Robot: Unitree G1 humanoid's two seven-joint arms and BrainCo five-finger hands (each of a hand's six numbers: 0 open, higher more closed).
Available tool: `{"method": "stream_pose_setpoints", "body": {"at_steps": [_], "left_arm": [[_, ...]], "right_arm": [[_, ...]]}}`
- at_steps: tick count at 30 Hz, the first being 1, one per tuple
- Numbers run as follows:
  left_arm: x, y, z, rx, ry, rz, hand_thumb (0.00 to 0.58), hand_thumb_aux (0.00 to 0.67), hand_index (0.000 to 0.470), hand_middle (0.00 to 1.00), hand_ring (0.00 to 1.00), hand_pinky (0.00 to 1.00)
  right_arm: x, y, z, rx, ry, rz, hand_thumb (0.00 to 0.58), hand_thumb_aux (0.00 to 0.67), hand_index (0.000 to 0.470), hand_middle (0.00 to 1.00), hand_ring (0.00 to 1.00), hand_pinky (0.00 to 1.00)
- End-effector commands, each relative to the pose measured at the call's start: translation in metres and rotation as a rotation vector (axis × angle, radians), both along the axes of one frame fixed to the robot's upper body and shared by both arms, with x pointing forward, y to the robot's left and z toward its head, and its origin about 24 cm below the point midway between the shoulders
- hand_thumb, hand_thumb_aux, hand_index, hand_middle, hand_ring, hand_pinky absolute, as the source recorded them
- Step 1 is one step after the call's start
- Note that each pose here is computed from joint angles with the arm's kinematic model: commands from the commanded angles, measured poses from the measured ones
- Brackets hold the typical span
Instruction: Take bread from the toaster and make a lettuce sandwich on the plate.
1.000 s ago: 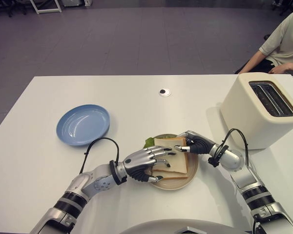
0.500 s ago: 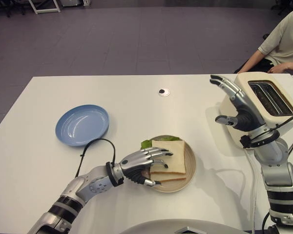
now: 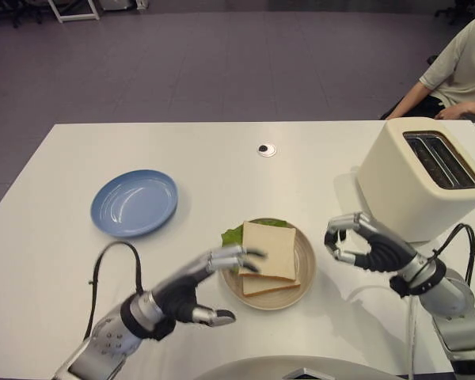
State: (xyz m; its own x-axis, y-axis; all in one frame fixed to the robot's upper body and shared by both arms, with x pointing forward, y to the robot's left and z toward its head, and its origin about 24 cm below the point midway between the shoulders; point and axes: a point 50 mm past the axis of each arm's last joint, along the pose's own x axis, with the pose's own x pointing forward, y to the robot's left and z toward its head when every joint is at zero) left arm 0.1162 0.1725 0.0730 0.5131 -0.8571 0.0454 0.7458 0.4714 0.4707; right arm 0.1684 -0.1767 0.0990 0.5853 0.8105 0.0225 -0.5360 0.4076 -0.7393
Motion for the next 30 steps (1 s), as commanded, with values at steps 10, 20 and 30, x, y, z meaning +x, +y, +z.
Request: {"method": "stream_pose_setpoints", "body": {"at_steps": [10,20,30], "left_arm": [[0.018,-0.014,-0.074,0.437,0.057,0.005,0.58,0.67,0.47,1.0,1.0,1.0],[0.134,-0.035,-0.106,0.598,-0.119,0.392,0.58,0.67,0.47,1.0,1.0,1.0],[0.157,-0.044,-0.101,0.39,-0.21,0.523,0.58,0.67,0.47,1.0,1.0,1.0]], "right_arm": [[-0.024,0.028,-0.073,-0.235,0.291,0.317,0.58,0.67,0.47,1.0,1.0,1.0],[0.109,0.061,-0.091,-0.051,0.116,-0.326,0.58,0.67,0.47,1.0,1.0,1.0],[0.14,0.068,-0.091,0.206,0.143,-0.495,0.579,0.641,0.45,1.0,1.0,1.0]]}}
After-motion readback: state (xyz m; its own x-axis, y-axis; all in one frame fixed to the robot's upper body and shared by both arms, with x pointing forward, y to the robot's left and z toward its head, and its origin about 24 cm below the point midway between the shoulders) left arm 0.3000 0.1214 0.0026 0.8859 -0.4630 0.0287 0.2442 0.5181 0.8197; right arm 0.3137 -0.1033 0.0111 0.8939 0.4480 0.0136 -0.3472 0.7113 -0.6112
